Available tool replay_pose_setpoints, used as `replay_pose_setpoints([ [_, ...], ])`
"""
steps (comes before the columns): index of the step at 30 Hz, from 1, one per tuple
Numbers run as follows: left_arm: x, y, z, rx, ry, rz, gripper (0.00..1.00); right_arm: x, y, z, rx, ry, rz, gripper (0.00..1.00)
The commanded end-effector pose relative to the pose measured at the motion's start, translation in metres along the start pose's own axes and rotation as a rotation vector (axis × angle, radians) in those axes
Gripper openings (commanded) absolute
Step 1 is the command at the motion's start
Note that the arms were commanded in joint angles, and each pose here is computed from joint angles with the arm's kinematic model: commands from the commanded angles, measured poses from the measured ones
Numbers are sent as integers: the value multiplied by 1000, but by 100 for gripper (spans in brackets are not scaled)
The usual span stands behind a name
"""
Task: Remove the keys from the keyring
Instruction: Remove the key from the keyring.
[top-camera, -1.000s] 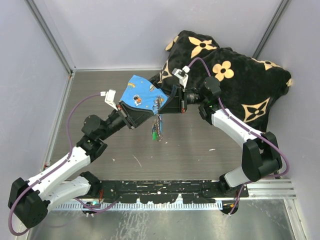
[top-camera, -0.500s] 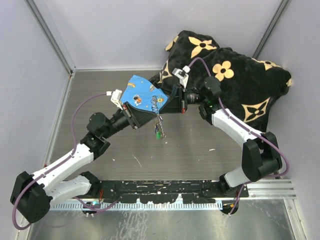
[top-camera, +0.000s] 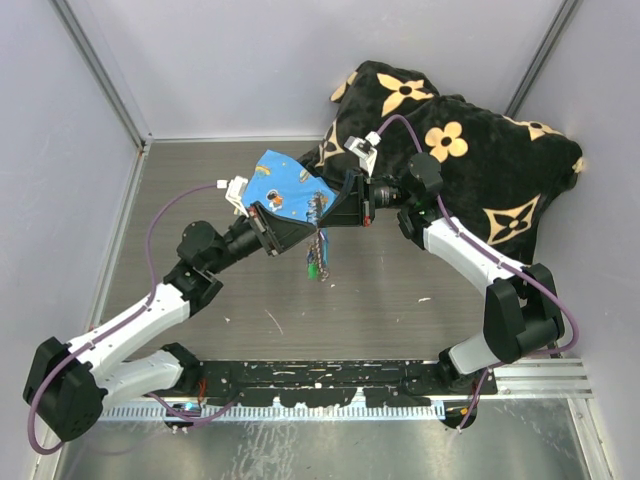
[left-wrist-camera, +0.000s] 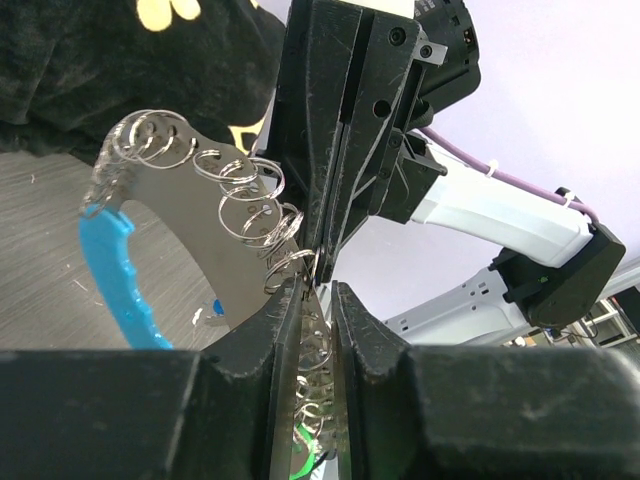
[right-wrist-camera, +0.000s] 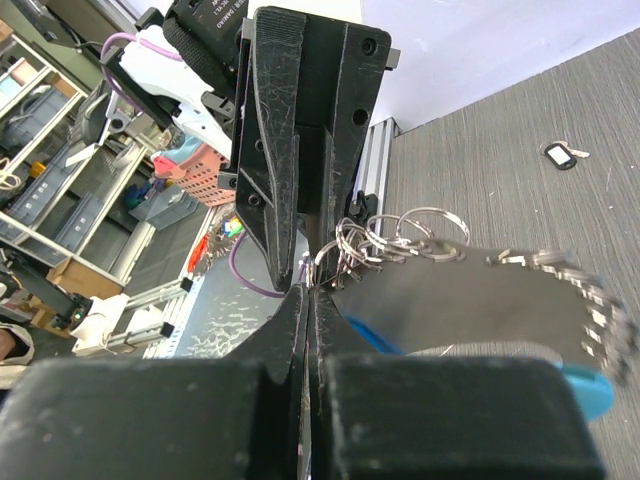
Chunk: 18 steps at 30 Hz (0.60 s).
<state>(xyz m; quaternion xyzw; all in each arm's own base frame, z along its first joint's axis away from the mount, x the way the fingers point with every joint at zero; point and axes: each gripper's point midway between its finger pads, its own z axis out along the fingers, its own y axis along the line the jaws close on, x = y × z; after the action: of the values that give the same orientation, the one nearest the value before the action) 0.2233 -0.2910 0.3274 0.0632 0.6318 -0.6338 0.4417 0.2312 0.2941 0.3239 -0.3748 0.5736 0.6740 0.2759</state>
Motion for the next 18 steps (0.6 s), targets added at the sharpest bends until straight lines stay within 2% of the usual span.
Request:
replay_pose_setpoints([
  [1,-19,-26,7,76,-36,45,19,-14,24,-1,-23,-18,-118,1],
  [5,-19,-26,8,76,-37,41,18,-14,25,-1,-26,-16,-123,1],
  [9,-20,-27,8,77,-37,42,13,-14,25,-1,-28,-14,-125,1],
  [18,-19,-29,8,84,-32,40,14,-13,25,-1,-27,-15,-125,1],
])
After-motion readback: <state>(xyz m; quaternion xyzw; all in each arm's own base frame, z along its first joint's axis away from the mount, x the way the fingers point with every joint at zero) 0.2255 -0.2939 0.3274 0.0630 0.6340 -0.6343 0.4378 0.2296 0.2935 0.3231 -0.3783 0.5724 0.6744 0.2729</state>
